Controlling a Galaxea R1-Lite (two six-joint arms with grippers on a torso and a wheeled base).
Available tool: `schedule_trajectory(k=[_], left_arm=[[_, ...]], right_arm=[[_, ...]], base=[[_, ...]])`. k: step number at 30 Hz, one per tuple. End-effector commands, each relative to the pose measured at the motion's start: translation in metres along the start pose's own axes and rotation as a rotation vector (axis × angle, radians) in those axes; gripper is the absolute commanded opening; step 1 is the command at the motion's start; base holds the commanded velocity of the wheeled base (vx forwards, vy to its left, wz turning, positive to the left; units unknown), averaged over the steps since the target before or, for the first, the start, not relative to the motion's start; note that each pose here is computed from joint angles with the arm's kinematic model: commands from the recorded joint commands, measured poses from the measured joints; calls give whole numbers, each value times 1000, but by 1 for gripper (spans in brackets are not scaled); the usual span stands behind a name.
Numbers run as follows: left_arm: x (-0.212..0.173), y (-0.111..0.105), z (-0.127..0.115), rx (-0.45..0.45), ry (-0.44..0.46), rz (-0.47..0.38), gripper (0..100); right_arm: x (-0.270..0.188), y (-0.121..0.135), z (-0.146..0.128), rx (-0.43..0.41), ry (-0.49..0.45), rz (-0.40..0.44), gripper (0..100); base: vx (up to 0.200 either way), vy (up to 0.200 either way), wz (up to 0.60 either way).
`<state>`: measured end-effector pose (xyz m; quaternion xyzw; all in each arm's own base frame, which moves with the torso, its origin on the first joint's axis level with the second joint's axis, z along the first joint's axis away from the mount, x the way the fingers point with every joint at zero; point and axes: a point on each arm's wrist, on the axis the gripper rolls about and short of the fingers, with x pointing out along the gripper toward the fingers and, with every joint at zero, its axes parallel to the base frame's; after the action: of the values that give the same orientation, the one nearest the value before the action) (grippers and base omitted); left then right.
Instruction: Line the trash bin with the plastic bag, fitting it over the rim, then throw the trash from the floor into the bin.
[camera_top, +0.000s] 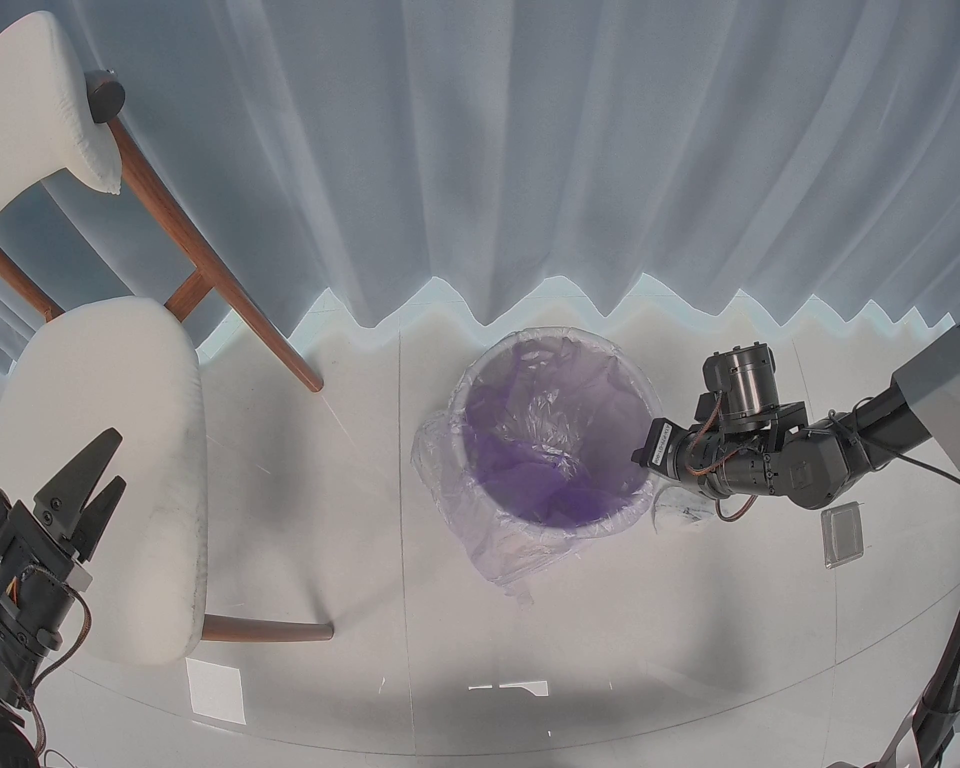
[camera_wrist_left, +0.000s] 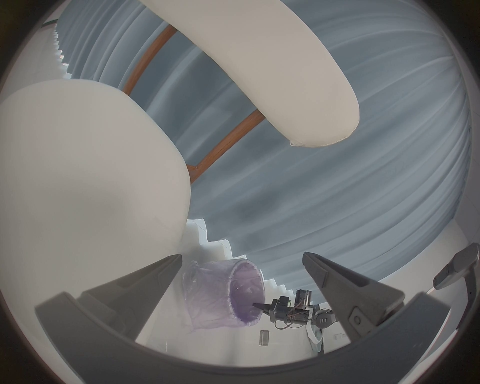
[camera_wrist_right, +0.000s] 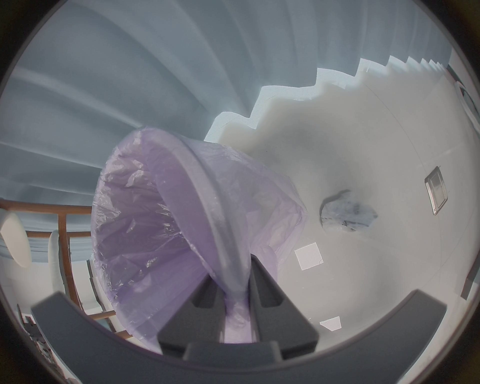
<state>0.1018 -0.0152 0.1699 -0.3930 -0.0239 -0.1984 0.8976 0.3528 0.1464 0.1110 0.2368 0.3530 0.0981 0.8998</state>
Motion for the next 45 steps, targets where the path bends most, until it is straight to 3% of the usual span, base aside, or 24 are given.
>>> schedule_trajectory(k=[1,7,21,45], left_arm=[[-2,3,-3,16,8,17,100],[-5,1,-2,48,-1,7,100],[-11,1,4,87,-85,44,100],[-15,1,6,97,-111,67,100]], right_arm=[[9,-2,-2,15,6,-13,0],[17,-2,-4,89,5,-21,0],[45,-8,-11,137,-28,-92,0],[75,-10,-26,218,-37,-131,0]], base=[[0,0,0],[0,0,0],[0,0,0],[0,0,0]])
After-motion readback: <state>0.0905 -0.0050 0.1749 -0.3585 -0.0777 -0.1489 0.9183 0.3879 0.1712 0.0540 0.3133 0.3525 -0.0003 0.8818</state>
